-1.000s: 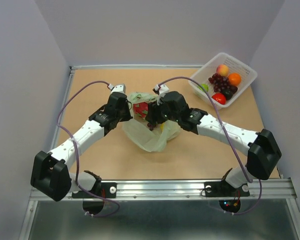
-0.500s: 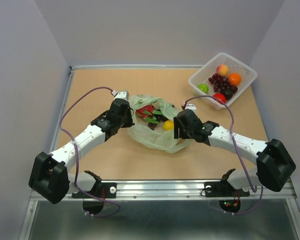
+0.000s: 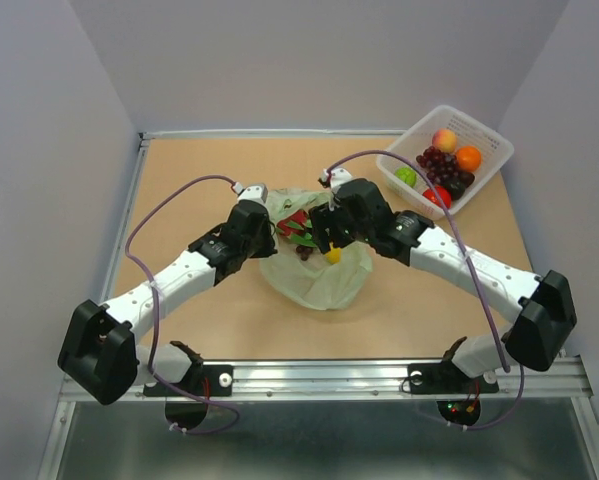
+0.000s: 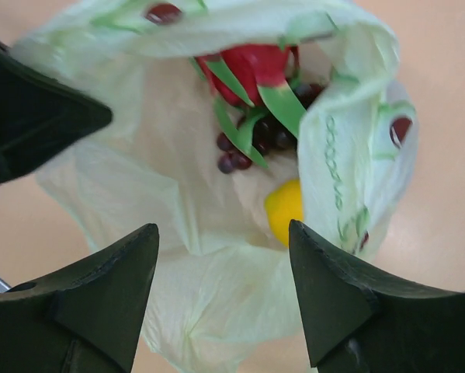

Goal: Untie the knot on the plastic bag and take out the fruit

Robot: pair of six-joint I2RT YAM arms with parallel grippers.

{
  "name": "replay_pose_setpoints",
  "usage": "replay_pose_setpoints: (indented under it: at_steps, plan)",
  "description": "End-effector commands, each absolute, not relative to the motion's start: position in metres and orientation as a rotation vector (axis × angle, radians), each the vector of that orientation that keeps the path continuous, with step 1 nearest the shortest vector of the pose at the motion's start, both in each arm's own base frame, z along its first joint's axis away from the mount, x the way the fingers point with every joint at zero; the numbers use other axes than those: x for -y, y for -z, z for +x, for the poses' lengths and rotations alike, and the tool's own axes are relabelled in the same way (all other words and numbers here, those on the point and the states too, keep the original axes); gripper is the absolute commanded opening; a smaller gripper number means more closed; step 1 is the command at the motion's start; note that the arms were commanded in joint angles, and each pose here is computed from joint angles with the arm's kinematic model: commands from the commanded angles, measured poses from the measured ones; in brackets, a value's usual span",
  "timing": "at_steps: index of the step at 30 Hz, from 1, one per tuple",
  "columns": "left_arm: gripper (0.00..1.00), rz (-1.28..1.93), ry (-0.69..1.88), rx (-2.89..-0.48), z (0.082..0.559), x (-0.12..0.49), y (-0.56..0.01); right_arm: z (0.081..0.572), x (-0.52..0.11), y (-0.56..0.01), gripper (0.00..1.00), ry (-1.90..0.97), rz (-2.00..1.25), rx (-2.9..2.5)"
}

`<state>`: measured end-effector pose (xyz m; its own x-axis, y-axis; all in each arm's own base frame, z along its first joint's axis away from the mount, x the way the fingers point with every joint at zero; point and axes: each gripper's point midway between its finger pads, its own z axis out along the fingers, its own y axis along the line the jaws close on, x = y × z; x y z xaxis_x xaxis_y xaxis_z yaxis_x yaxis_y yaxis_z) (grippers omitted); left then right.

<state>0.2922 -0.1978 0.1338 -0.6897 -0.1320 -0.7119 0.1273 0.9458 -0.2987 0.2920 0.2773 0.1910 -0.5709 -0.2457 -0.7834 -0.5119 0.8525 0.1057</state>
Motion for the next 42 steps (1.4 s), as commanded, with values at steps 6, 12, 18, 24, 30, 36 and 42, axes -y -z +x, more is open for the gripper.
replay_pose_setpoints:
  at_steps: [6,12,18,24,30,36,42]
  plan:
    - [0.12,-0.029,0.443,-2.242,0.304,0.208,-0.157,0.323,-0.343,-0.181,0.71,-0.504,-0.839,-2.051]
    - [0.12,-0.044,0.429,-2.252,0.303,0.205,-0.156,0.340,-0.356,-0.147,0.60,-0.482,-0.885,-2.015]
    - [0.12,-0.055,0.413,-2.268,0.300,0.202,-0.152,0.350,-0.371,-0.132,0.52,-0.517,-0.896,-1.991]
    - [0.11,-0.067,0.391,-2.277,0.299,0.197,-0.151,0.355,-0.372,-0.100,0.46,-0.522,-0.905,-2.034]
    - [0.11,-0.082,0.377,-2.275,0.297,0.194,-0.152,0.352,-0.365,-0.077,0.43,-0.519,-0.899,-2.064]
    - [0.11,-0.080,0.366,-2.284,0.299,0.194,-0.150,0.355,-0.364,-0.062,0.34,-0.523,-0.905,-2.076]
    - [0.11,-0.085,0.358,-2.283,0.301,0.194,-0.151,0.346,-0.375,-0.068,0.04,-0.607,-0.956,-2.051]
